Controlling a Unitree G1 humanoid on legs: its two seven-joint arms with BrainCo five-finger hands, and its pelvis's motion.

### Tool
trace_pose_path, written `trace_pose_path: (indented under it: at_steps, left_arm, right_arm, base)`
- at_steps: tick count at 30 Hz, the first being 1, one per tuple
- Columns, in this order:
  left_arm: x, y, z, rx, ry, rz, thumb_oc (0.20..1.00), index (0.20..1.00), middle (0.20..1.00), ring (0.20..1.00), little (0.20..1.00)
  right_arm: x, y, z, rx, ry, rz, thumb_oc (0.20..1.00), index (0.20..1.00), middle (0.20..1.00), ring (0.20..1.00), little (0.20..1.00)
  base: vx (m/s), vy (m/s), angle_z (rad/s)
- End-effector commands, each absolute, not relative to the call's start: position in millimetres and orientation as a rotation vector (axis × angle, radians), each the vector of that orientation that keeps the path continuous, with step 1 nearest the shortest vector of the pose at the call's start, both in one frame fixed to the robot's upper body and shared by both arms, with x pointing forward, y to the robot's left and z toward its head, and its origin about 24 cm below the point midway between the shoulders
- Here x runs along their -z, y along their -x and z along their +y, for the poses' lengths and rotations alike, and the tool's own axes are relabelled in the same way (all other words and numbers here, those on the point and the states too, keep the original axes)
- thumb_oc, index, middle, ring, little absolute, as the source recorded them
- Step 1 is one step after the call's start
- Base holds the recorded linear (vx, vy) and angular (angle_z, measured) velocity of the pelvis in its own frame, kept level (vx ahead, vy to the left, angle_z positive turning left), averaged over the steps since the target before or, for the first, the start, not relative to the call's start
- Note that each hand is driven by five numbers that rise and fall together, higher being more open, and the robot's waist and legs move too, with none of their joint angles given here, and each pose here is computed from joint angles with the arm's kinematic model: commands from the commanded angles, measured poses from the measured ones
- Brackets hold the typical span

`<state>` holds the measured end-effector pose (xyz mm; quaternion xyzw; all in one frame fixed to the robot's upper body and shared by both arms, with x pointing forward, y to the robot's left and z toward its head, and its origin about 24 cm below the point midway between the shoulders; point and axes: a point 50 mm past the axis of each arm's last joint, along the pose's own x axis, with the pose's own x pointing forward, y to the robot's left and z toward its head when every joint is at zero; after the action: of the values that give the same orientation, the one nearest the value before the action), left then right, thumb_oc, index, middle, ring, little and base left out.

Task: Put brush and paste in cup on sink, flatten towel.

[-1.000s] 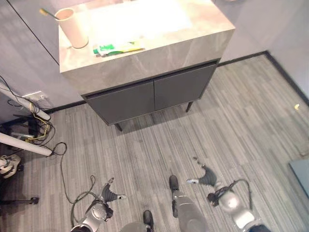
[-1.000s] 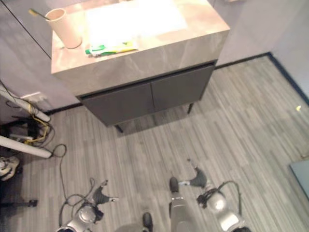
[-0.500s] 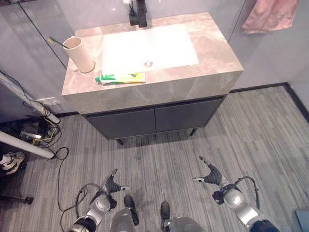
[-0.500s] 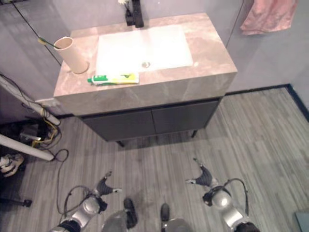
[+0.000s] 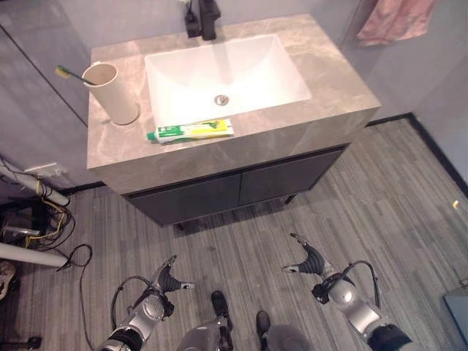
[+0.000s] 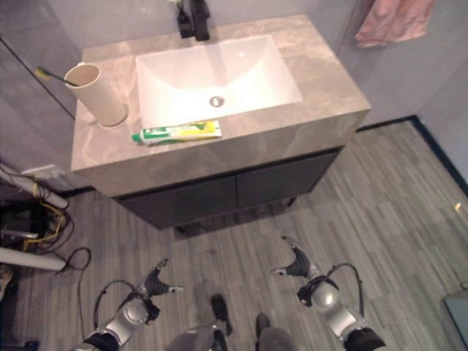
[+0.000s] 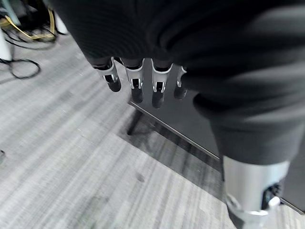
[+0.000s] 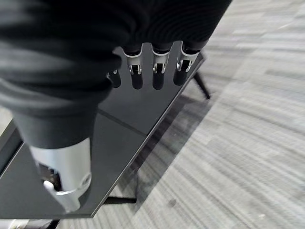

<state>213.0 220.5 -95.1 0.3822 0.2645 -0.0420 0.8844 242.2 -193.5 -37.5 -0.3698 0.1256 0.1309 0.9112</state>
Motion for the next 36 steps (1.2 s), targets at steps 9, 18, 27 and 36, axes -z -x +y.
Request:
trace_pose_path:
  at_steps: [9, 18, 27, 36]
  left_arm:
    - [92, -204, 245, 0.066, -0.890, 0.542, 1.000, 1.000, 1.000, 1.000, 1.000]
    - [99, -194, 264, -0.051, -0.844, 0.654, 1.000, 1.000, 1.000, 1.000, 1.000]
    - [110, -189, 251, -0.087, -0.774, 0.710, 1.000, 1.000, 1.000, 1.000, 1.000]
    - [117, -177, 252, -0.037, -0.841, 0.748, 1.000, 1.000, 1.000, 1.000, 1.000]
  right_arm:
    - [19, -249, -193, -0.210, 0.704, 0.154, 1.000, 1.000, 1.000, 1.000, 1.000]
    - [33, -236, -205, -0.222, 0.713, 0.251, 1.000, 1.000, 1.000, 1.000, 1.000]
    - [48, -224, -230, -0.207, 0.778, 0.372, 1.000, 1.000, 1.000, 1.000, 1.000]
    - [44, -234, -214, -0.222, 0.749, 0.329, 1.000, 1.000, 1.000, 1.000, 1.000]
  base:
    - [0.17, -0.038, -0.07]
    - [0.21, -0.262, 0.15]
    - [0.21, -0.261, 0.64]
    - [0.12, 0.186, -0.16]
